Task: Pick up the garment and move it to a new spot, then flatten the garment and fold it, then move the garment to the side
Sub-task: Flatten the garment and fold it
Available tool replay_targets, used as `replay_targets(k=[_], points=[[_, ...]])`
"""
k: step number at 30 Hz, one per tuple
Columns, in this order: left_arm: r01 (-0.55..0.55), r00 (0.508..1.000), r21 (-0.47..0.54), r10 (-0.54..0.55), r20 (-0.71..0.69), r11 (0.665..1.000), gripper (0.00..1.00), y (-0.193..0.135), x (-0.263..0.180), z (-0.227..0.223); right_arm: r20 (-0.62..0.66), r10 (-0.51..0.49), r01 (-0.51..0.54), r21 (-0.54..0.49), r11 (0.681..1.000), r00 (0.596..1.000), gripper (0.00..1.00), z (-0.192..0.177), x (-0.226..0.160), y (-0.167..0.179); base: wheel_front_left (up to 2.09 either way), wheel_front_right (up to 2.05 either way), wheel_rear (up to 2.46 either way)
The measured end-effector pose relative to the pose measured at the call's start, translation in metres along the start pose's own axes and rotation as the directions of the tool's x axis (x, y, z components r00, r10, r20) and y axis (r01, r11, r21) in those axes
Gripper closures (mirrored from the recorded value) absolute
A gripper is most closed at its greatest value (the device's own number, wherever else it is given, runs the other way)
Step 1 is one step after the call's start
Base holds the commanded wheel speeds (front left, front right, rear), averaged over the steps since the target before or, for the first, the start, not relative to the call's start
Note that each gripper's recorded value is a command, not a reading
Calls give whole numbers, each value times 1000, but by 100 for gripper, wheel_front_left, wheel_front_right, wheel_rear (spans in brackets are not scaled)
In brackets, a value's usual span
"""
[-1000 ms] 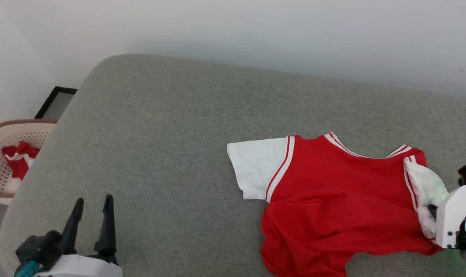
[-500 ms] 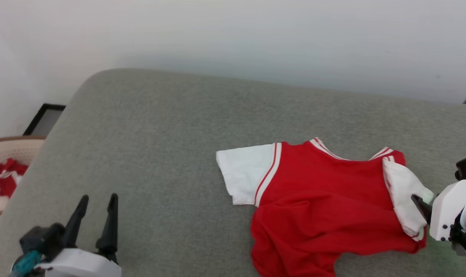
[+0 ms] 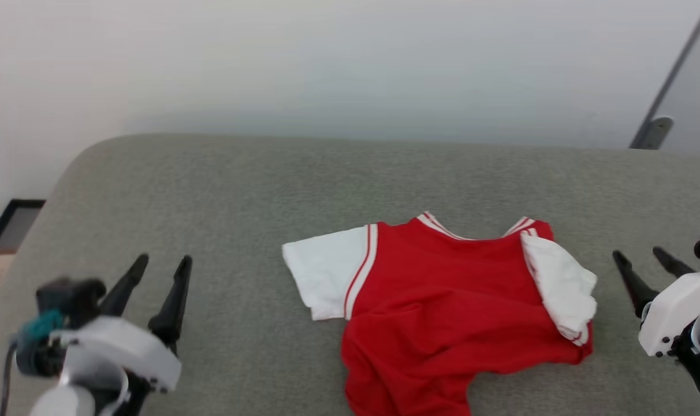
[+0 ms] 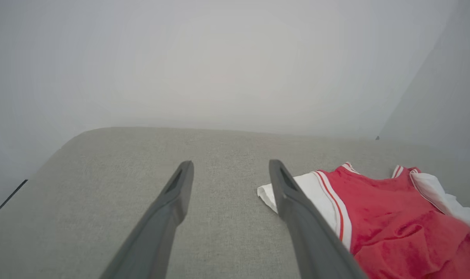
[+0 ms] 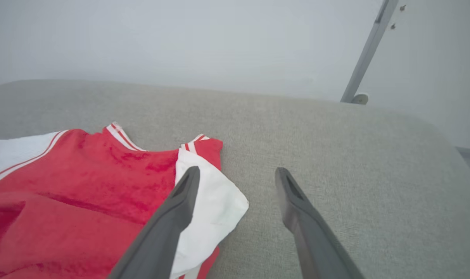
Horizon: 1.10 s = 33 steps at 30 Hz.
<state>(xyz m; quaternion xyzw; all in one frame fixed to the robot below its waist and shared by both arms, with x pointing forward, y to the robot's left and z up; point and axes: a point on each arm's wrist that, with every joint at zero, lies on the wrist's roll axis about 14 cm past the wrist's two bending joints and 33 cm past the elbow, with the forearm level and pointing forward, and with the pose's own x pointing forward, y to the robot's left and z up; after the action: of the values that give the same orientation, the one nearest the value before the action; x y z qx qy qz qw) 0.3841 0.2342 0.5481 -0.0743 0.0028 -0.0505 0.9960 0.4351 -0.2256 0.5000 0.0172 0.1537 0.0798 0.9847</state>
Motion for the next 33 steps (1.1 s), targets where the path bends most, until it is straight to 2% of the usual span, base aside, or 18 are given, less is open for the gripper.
replay_targets(k=[9,15,22,29,33], points=[[149,978,21,-145,-151,989,0,-36,48,7,261,-85,84,14,996,962,0,26,-34,-8,0,0,0],[205,928,-19,-201,-315,979,0,-52,82,-9,345,-149,142,45,989,927,0,29,-46,-14,0,0,0],[224,822,-35,-208,-531,974,0,-58,113,-48,372,-187,176,63,982,909,0,28,-45,-13,0,0,0],[219,684,-35,-179,-707,975,0,-55,133,-96,352,-228,211,86,974,908,0,17,-40,-19,0,0,0],[212,586,-22,-145,-797,977,0,-50,136,-128,324,-246,228,93,969,914,0,7,-34,-23,0,0,0]])
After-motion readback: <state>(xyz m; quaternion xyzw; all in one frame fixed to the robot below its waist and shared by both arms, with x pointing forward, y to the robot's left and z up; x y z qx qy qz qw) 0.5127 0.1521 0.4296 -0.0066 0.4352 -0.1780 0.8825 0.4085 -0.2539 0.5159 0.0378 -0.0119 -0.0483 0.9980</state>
